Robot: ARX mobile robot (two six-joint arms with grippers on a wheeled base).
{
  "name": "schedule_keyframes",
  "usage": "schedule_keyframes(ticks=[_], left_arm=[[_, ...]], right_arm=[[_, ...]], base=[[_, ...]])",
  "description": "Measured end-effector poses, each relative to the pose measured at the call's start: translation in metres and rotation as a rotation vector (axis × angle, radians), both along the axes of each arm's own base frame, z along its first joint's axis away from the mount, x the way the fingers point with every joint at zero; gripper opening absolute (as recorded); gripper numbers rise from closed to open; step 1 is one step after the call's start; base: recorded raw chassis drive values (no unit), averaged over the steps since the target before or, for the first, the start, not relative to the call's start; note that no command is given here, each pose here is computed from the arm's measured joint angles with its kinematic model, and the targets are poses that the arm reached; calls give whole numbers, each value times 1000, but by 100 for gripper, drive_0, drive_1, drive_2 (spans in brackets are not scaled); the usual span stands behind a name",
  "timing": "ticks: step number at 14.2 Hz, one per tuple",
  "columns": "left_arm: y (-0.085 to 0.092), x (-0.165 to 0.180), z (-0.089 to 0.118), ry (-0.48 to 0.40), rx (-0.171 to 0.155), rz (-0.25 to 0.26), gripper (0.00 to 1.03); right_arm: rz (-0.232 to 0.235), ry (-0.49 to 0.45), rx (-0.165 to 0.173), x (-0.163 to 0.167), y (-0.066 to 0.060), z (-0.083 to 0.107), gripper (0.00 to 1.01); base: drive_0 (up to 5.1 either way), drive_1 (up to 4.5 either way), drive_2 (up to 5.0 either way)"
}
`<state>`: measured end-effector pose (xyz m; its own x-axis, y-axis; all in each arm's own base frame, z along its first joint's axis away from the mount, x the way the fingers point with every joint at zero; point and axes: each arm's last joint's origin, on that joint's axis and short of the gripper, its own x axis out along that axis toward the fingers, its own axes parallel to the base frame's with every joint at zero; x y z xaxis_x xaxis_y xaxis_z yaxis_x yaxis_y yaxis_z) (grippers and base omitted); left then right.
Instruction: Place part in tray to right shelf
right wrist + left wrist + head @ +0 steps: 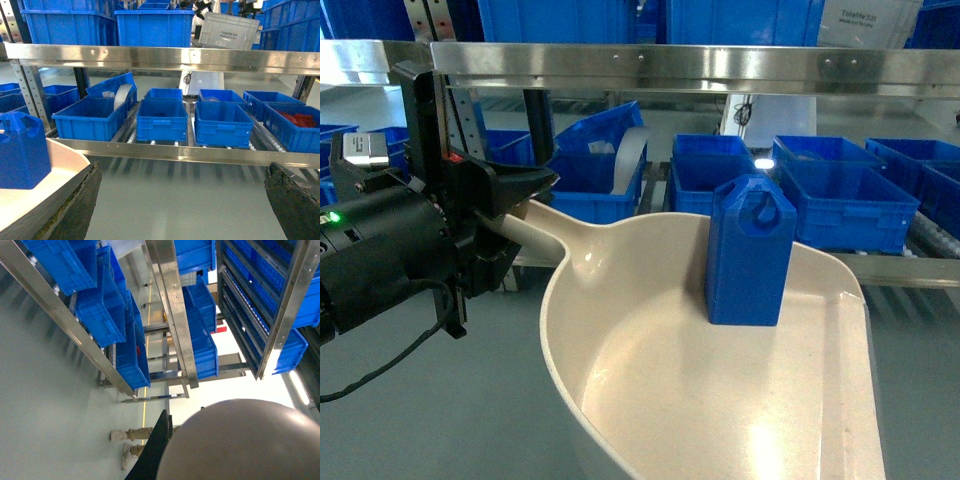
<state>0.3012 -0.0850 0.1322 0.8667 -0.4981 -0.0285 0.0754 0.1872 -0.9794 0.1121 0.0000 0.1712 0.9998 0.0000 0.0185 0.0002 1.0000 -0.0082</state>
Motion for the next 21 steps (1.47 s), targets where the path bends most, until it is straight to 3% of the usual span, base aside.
schedule_keyframes(ticks=[21], left_arm=[[2, 1, 0, 0, 0, 12, 13]], right_arm=[[0, 0, 0, 0, 0, 0, 98]], base=[[-27, -27, -27]])
